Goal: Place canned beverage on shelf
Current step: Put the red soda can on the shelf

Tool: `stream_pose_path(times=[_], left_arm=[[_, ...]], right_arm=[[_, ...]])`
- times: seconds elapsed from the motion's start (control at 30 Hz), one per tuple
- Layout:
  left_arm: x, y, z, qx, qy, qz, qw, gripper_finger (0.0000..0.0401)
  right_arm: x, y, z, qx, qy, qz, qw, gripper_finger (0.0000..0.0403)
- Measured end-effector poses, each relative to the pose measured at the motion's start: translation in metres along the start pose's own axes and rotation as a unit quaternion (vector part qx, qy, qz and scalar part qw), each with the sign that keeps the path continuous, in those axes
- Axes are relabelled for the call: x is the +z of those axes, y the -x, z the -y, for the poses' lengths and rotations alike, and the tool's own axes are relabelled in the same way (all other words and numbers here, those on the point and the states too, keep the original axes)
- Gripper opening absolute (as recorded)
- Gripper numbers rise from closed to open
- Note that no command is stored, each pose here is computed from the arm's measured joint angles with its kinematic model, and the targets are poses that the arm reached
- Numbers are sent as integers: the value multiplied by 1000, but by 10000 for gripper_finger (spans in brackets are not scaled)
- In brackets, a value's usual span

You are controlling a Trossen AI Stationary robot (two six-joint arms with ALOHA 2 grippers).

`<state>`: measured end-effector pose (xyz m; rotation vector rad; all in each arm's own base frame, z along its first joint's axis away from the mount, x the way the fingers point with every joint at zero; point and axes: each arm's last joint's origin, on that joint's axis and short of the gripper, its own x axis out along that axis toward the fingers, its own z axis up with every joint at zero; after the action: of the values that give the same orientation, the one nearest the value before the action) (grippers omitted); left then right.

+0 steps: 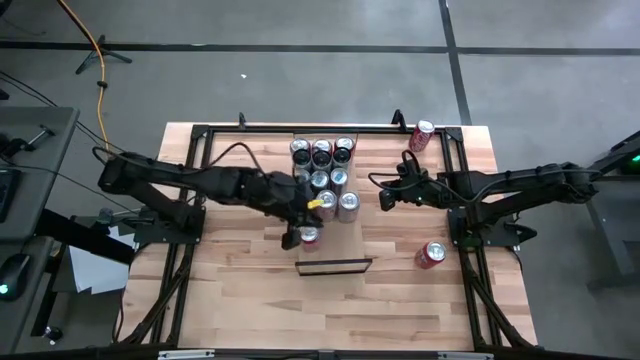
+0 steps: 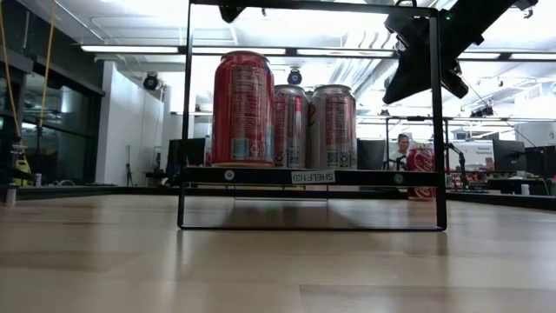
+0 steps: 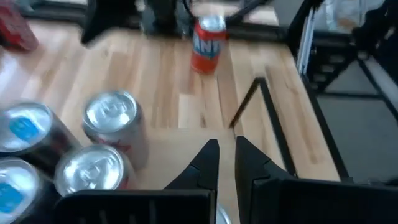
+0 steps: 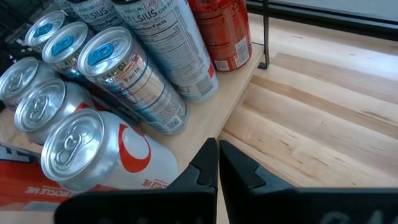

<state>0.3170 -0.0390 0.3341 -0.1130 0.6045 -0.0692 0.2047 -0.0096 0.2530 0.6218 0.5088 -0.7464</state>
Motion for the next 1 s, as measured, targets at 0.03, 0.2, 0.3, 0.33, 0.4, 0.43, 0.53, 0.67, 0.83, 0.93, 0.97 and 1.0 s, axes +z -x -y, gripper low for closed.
stream_pose_path(times=[0.03, 0.2, 0.3, 0.33, 0.4, 0.43, 0.53, 0.67, 0.83, 0.93, 0.97, 1.0], left_arm=[[-2, -5, 2, -7, -2, -15, 1000, 0], [-7, -38, 18, -20, -43, -80, 996, 0], [-6, -51, 22, -9, -51, -106, 993, 0], [-7, -53, 22, -6, -53, -121, 991, 0], [-6, -55, 24, -6, -63, -135, 989, 0], [-8, -53, 26, -7, -68, -150, 986, 0], [-10, -50, 30, -12, -87, -162, 983, 0], [-15, -46, 32, 2, -131, -184, 974, 0], [-17, -45, 32, -15, -220, -196, 956, 0], [-17, -45, 32, -27, -281, -192, 940, 0], [-17, -45, 32, -33, -296, -192, 935, 0], [-17, -45, 32, -44, -309, -190, 931, 0]], right_arm=[[0, 0, 0, 0, 1, 0, 1000, 0], [0, 0, 1, -4, 3, -1, 1000, 0], [0, 0, 1, -4, 3, -2, 1000, 0], [-1, 0, 1, -5, 4, -3, 1000, 0], [-1, 0, 1, -6, 5, -3, 1000, 0], [-1, 0, 1, -6, 4, -3, 1000, 0], [-1, 0, 2, -9, 7, -6, 1000, 0], [-2, 0, 2, -11, 13, -7, 1000, 0], [-2, 0, 3, -13, 15, -9, 1000, 0], [-2, 0, 3, -14, 15, -10, 1000, 0], [-2, 0, 3, -14, 16, -10, 1000, 0], [-2, 0, 3, -14, 16, -10, 1000, 0]])
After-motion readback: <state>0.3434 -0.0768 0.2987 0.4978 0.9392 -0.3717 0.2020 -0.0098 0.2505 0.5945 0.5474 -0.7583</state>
